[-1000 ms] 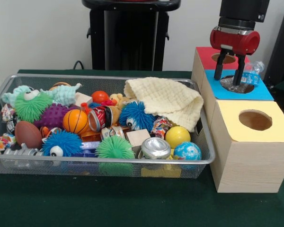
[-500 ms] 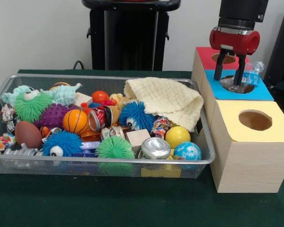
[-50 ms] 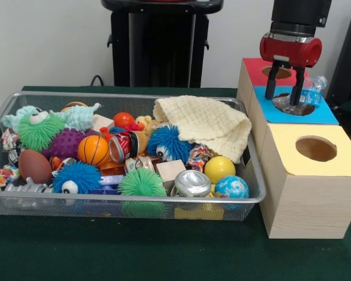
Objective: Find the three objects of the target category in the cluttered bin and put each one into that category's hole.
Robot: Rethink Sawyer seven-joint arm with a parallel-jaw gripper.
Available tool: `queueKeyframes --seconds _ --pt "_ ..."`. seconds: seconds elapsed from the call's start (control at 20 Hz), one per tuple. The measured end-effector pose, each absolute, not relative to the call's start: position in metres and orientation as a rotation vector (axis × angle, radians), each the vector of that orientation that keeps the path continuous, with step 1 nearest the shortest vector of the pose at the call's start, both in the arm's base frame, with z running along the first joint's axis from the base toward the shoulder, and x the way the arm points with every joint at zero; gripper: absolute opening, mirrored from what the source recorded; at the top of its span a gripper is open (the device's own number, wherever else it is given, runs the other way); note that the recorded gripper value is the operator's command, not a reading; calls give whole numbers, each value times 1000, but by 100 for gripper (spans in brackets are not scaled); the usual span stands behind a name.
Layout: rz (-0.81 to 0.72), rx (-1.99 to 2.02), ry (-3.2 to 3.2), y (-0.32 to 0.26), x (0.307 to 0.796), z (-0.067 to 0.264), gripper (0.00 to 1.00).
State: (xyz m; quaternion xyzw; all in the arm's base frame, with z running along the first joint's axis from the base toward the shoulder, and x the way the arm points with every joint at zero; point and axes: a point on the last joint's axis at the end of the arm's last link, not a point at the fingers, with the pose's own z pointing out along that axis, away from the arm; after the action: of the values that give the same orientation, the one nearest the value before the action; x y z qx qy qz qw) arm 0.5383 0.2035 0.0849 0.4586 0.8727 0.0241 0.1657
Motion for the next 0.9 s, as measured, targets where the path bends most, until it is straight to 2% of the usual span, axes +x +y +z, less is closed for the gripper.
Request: queueKeyframes --seconds 0.9 --pt "63 1355 2484 206 541 88 100"
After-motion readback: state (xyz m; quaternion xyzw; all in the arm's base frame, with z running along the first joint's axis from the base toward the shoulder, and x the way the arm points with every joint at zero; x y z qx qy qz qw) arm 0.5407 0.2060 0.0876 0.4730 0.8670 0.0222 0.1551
